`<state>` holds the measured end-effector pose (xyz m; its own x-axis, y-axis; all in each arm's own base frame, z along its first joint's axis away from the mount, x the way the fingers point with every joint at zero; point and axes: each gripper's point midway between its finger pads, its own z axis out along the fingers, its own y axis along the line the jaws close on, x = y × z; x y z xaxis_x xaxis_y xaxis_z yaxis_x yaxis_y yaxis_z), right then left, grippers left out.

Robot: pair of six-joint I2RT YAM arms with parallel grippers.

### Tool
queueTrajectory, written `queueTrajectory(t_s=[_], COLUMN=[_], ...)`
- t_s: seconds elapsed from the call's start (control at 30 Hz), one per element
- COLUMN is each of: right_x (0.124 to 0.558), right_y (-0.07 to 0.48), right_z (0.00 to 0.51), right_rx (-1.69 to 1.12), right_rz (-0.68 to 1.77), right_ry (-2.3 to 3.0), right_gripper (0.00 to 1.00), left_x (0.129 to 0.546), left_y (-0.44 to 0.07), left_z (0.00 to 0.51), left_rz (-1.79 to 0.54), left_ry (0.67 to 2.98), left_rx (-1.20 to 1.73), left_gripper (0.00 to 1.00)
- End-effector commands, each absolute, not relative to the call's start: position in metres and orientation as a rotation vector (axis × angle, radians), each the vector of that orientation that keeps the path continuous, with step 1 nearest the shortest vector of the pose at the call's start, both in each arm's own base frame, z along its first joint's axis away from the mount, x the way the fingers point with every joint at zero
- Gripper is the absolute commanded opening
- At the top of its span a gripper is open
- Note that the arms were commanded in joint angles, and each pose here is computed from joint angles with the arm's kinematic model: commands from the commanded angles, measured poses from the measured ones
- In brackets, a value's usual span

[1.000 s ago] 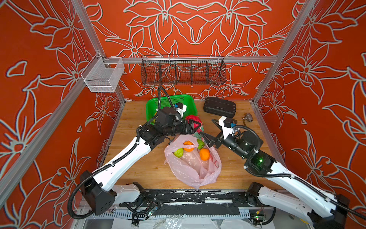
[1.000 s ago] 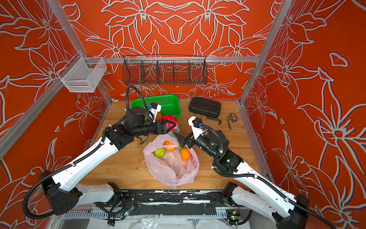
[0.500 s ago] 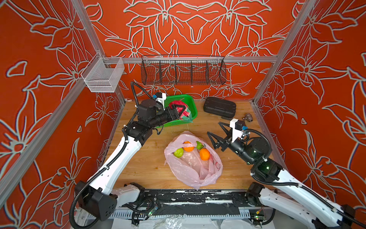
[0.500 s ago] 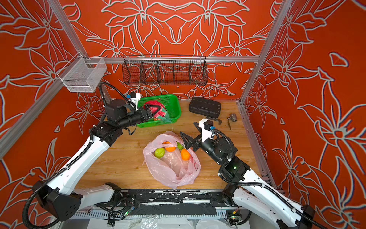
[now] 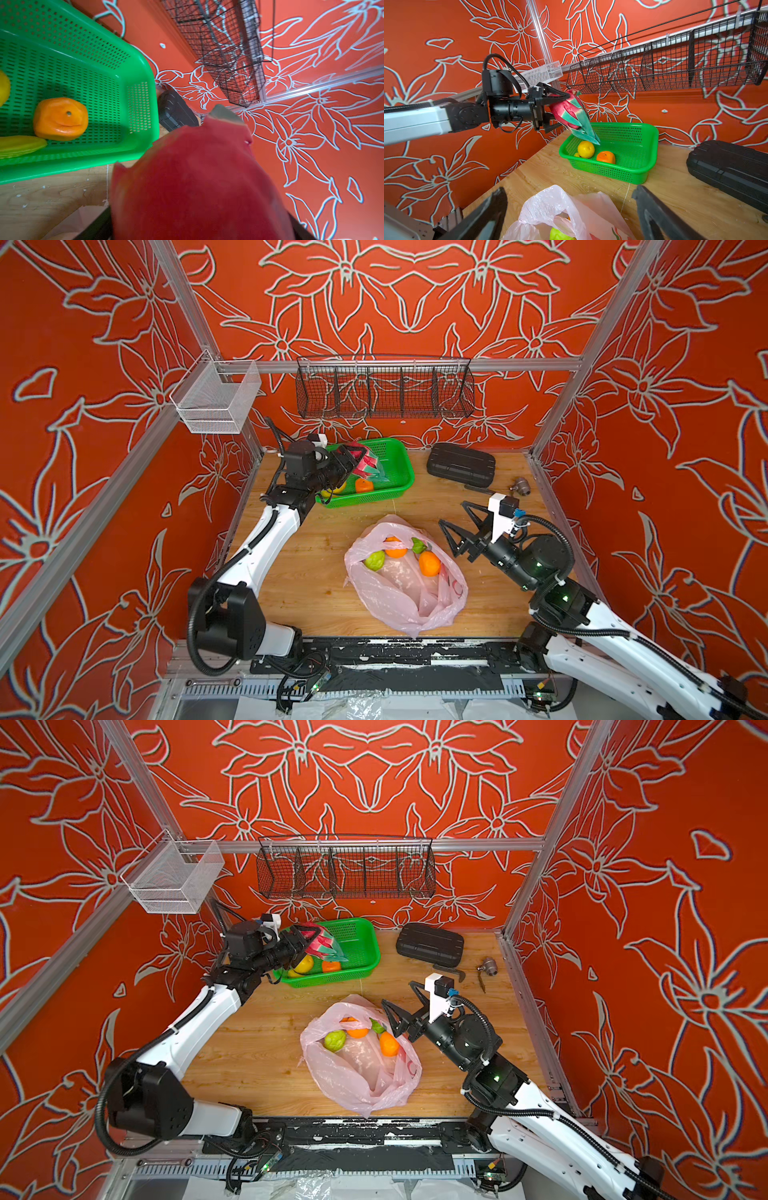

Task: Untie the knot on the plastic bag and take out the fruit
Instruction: 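Carry the dragon fruit to the green basket with the left gripper while the right withdraws, then lower the dragon fruit into the green basket and open the left gripper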

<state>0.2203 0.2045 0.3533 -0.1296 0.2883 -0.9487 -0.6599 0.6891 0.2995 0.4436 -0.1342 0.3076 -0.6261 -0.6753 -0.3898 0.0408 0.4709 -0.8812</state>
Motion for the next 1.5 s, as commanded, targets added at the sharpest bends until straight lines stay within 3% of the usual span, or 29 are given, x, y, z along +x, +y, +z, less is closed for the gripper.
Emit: queueTrajectory(t_s=[0.0, 0.5, 0.83, 1.1, 1.3, 1.47], right_x=[0.222, 0.220, 0.215, 0.211, 0.212, 0.211], right_y=[0.199, 0.191, 0.181, 0.174, 0.175, 0.174], right_z=[0.346, 0.345, 0.343, 0.348, 0.349, 0.351], right_rx=[-0.280, -0.279, -0.261, -0.246, -0.244, -0.239], right_rz=[0.839, 0.794, 0.777, 0.770, 0.774, 0.778], right_ry=[1.516, 1.538, 1.533, 1.521, 1.519, 1.514], right_gripper=[0.97, 0.97, 0.97, 0.97, 0.97, 0.97], left_x=[0.468, 0.563, 0.621, 0.647, 0.656, 0.659], left_y=[-0.123, -0.122, -0.139, -0.139, -0.138, -0.137], left_z=[0.320, 0.209, 0.174, 0.151, 0.130, 0.128], left_rz=[-1.242, -1.463, -1.586, -1.551, -1.522, -1.501], left_ry=[1.856, 1.910, 2.004, 2.035, 2.074, 2.097], left_rx=[-0.566, -0.940, -0.992, -1.061, -1.120, -1.125], left_gripper=[0.58, 0.57, 0.57, 0.57, 0.64, 0.77])
